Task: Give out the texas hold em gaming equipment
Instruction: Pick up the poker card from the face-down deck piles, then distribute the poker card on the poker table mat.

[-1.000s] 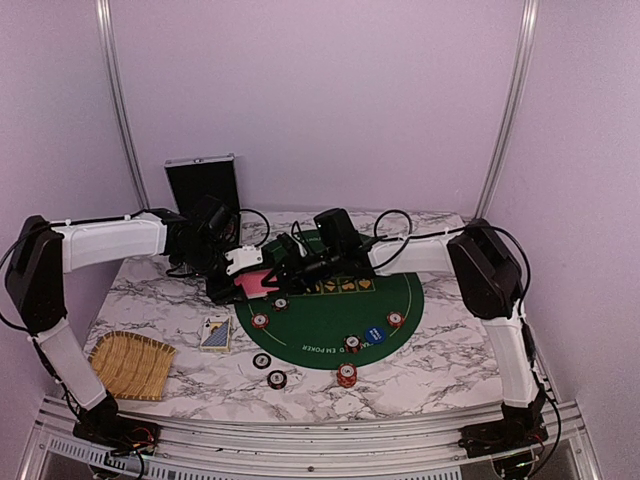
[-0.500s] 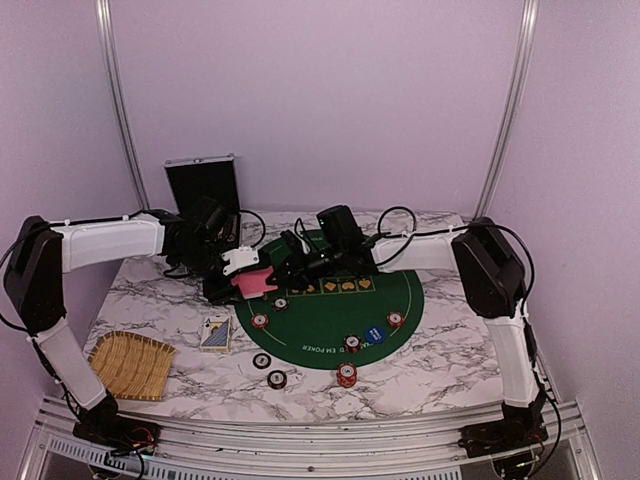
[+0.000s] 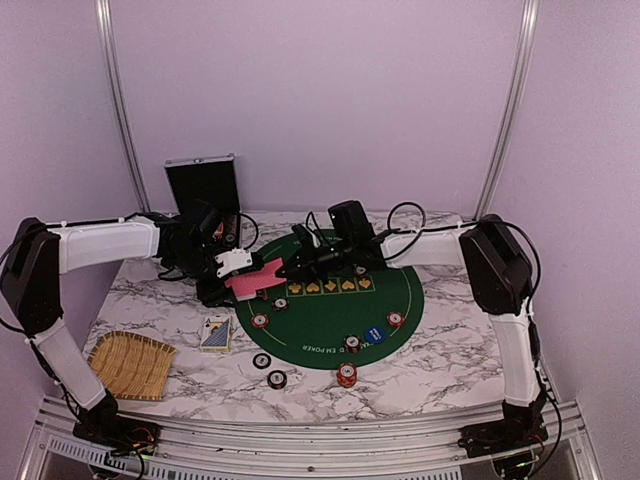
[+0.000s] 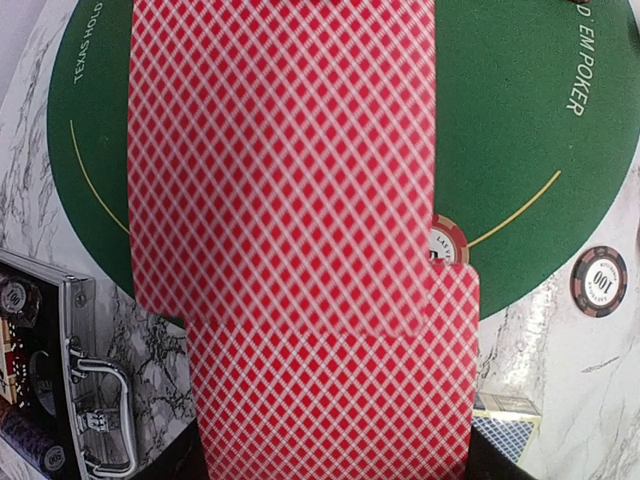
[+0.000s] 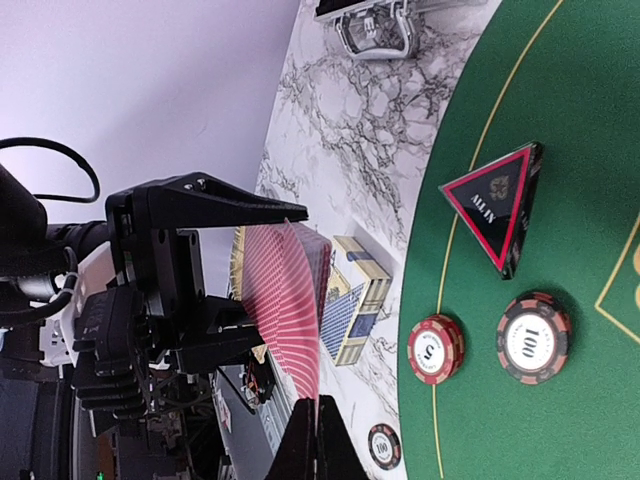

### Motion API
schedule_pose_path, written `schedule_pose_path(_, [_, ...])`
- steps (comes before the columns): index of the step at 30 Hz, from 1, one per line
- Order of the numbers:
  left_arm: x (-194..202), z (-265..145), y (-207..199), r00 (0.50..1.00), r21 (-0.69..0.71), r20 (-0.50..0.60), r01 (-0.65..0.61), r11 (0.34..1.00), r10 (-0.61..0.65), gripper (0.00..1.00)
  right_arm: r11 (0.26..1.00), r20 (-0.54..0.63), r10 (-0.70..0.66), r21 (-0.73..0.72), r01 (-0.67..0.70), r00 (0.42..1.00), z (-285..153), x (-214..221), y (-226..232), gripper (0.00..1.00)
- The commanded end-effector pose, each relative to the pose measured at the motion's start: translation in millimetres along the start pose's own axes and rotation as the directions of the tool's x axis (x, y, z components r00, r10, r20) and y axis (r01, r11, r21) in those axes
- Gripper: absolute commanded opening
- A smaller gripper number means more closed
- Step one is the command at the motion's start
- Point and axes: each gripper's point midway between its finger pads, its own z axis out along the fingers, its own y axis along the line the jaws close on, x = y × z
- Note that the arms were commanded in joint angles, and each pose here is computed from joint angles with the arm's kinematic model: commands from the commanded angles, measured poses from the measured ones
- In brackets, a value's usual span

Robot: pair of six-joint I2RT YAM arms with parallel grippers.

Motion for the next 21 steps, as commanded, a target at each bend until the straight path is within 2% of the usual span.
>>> schedule_pose_path(1, [-3,-15,10,0.999,-0.054,0.033,0.001,0.999,0.001,0.12,0.999,0.071,-0.025,-0.037,0.027,0.997,-28,-27,17,0.00])
schedule_pose_path(9, [3,-22,11,0.999,-0.065,0.035,0.017,0.998,-0.014,0.11,0.999,0.126,-0.021,-0.026,0.024,0.992,-39,-66,-8,0.00])
schedule_pose_path(15, [4,-26,6,0.999,-0.055,0.041,0.027,0.998,-0.024,0.11,0.999,0.133,0.018,-0.037,-0.013,0.991,-17,-79,-35,0.00])
schedule_pose_path(21, [3,-28,5,0.998,-0.053,0.050,0.032,0.998,-0.029,0.11,0.998,0.094,0.026,-0.057,-0.021,0.995,22,-75,-40,0.00])
